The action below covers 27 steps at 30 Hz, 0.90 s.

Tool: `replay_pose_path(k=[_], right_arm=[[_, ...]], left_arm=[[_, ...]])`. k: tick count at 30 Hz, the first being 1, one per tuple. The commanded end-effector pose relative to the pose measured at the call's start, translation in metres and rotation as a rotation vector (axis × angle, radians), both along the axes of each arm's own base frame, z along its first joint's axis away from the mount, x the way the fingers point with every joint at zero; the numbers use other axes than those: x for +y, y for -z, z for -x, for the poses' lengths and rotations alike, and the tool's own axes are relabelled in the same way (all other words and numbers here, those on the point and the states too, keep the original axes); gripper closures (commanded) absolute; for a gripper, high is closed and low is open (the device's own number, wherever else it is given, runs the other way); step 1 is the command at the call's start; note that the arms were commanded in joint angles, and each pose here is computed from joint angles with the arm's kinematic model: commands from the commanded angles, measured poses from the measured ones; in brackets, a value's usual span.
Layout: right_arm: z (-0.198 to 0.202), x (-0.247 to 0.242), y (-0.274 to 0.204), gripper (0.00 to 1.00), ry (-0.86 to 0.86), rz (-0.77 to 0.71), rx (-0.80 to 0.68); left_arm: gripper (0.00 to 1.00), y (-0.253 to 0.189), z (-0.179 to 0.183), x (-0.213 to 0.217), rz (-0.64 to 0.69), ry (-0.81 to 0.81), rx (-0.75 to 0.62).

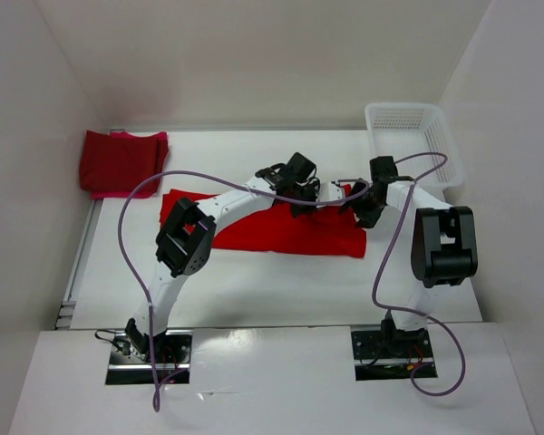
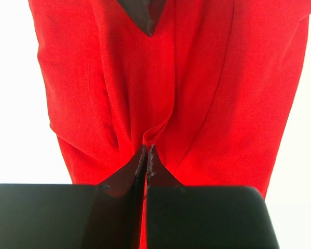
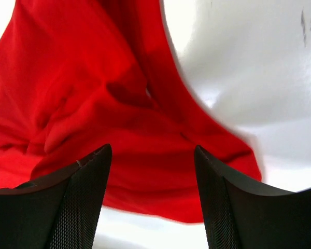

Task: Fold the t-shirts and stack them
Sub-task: Fold the other side of the tshirt into a rectangle

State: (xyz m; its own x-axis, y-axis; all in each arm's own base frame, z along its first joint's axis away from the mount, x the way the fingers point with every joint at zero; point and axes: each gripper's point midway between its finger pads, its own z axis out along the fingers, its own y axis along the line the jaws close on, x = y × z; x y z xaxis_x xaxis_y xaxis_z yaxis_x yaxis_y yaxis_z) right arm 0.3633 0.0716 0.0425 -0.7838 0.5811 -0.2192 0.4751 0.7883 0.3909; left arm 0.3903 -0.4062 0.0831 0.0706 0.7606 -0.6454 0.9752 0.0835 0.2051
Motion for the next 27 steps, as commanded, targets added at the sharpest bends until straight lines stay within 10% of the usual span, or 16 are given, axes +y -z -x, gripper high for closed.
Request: replay_pose_path(k=[1,19,27], right_arm=[[-0.028,-0.003,-0.005,0.30,-0.020,0.081,-0.069],[-0.033,0.004,0.013,0.46,-0.056,0.097,-0.063],[-0.029,-0.002,0.011,0.73,-0.042,0.125,-0.067]], left_arm=[[1.00,-0.025,-0.004,-0.002,0.052,-0.007,-0.030],[1.00,-0.021,-0.021,0.001,0.059,-0.052,-0.046],[1.00,-0.021,-0.025,0.006,0.056,-0.074,-0.045]])
